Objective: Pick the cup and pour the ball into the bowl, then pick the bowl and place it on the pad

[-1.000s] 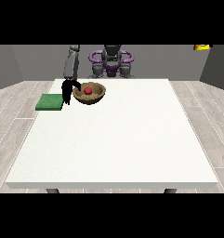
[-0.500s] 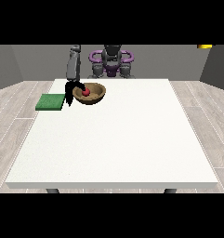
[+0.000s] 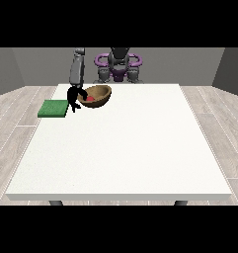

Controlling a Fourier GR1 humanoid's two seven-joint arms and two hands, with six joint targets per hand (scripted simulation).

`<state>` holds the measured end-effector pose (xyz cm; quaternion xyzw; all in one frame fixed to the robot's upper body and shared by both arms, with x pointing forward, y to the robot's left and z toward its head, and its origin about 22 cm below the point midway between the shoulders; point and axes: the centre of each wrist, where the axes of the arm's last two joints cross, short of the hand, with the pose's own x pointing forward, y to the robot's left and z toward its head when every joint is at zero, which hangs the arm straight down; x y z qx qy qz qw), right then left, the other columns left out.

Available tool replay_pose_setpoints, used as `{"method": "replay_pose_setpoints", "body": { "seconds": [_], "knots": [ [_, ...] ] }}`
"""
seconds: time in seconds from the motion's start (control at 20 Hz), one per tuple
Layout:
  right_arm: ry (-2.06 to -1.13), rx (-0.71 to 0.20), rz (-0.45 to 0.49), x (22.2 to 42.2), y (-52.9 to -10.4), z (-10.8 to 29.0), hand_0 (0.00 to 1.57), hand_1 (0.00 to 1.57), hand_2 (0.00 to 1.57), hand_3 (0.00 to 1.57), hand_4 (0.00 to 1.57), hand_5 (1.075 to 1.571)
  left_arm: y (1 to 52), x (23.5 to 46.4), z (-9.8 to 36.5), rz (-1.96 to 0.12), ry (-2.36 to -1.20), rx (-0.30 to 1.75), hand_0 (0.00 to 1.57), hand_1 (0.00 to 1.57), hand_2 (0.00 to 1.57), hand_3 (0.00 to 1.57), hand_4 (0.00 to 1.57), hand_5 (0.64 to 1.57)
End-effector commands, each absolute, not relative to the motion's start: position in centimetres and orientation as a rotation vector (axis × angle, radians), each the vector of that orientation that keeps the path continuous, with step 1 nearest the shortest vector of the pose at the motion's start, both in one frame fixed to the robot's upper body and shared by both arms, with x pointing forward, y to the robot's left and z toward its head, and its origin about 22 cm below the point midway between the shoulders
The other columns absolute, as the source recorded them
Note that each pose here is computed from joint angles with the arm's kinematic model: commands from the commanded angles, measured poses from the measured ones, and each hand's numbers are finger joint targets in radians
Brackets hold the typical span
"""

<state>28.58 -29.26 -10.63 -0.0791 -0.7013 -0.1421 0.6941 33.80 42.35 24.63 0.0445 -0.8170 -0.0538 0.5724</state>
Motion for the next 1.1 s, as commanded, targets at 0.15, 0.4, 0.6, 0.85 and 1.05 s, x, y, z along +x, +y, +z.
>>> {"method": "replay_pose_setpoints", "body": {
  "seconds": [0.15, 0.4, 0.6, 0.85, 1.05],
  "knots": [
    [-1.286, -0.419, -0.275, 25.0, -34.6, -11.9, 1.57, 1.57, 1.57, 1.41, 0.92, 1.525, 43.5, 33.2, 25.0, -0.121, -1.944, 0.080, 0.00, 0.00, 0.00, 0.00, 1.11, 1.519],
    [-1.286, -0.516, -0.192, 27.4, -35.6, -8.4, 1.57, 1.57, 1.57, 1.27, 1.02, 1.545, 44.1, 33.6, 23.8, -0.088, -1.876, 0.078, 0.00, 0.00, 0.00, 0.00, 1.18, 1.525],
    [-1.251, -0.541, -0.176, 28.8, -38.6, -4.5, 1.57, 1.57, 1.57, 1.07, 1.02, 1.554, 45.8, 32.9, 22.4, -0.054, -1.838, 0.117, 0.00, 0.00, 0.00, 0.00, 1.19, 1.528],
    [-1.232, -0.541, -0.108, 32.0, -40.4, 1.8, 1.57, 1.57, 1.57, 0.87, 1.06, 1.556, 47.1, 32.3, 21.0, -0.020, -1.828, 0.191, 0.00, 0.00, 0.00, 0.00, 1.20, 1.537],
    [-1.151, -0.533, -0.018, 31.8, -41.2, 3.3, 1.57, 1.57, 1.57, 0.68, 1.09, 1.568, 48.0, 31.3, 17.3, 0.001, -1.717, 0.203, 0.00, 0.00, 0.00, 0.00, 1.20, 1.541]
  ]
}}
